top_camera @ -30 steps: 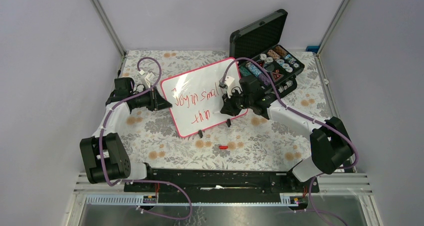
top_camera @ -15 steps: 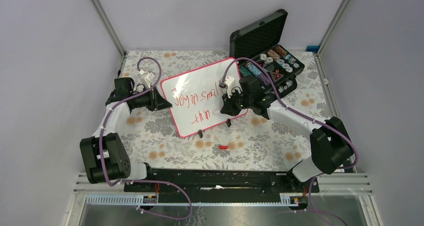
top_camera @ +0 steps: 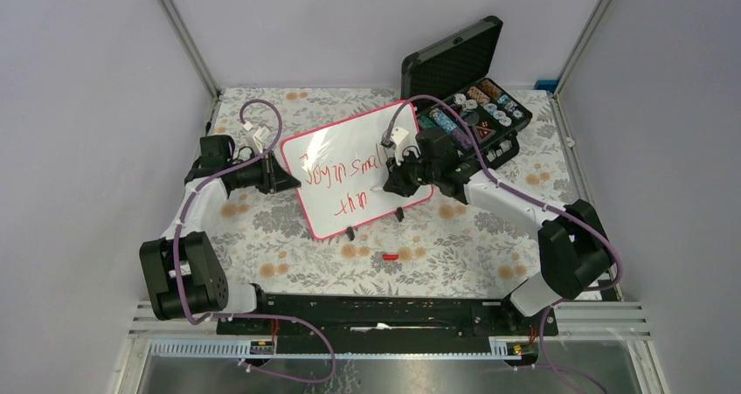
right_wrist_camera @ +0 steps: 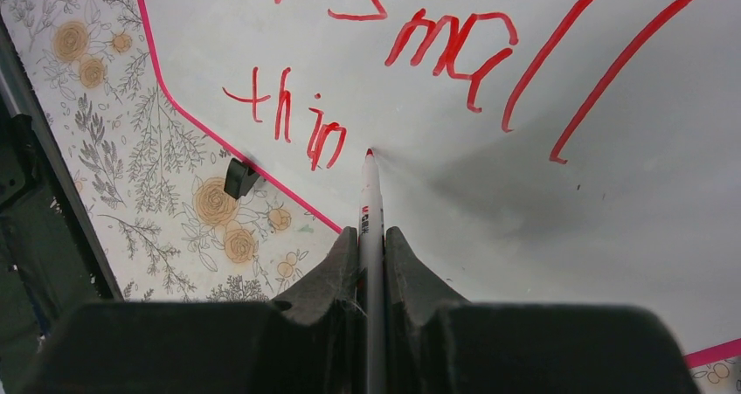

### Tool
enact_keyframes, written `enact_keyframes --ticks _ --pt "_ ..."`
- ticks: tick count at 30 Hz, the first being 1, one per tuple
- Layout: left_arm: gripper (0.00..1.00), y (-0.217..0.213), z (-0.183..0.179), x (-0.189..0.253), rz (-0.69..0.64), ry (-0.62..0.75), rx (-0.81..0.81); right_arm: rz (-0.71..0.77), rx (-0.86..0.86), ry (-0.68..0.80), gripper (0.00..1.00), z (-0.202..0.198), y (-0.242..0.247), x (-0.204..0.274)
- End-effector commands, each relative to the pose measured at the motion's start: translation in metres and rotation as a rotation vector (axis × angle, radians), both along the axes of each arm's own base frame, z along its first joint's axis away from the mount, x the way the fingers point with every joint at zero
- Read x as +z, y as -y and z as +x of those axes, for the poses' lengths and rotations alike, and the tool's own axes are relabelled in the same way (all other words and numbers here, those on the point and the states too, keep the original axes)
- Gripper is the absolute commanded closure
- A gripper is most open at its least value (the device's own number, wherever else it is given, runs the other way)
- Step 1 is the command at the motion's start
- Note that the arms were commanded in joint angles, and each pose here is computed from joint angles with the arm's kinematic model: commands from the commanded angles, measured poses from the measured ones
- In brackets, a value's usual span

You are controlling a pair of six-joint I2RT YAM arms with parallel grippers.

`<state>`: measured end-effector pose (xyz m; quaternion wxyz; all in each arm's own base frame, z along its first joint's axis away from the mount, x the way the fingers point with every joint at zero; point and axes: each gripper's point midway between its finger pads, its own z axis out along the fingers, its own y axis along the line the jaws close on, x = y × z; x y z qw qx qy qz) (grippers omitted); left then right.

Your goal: Write a sentence on the whiteboard

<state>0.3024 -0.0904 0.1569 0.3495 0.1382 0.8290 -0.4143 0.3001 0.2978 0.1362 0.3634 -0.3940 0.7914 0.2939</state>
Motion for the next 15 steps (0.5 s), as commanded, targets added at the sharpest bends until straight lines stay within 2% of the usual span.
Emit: enact_keyframes --ticks 1,15 --pt "1.0 -0.0061 0.0101 0.0084 0.054 0.09 -0.003 0.032 -0.027 0.053 1.0 0.0196 -0.0075 0.019" --pt "1.0 -0.0062 0.0098 0.0066 0.055 0.086 -0.003 0.029 0.004 0.036 1.0 0.014 -0.0167 0.0123"
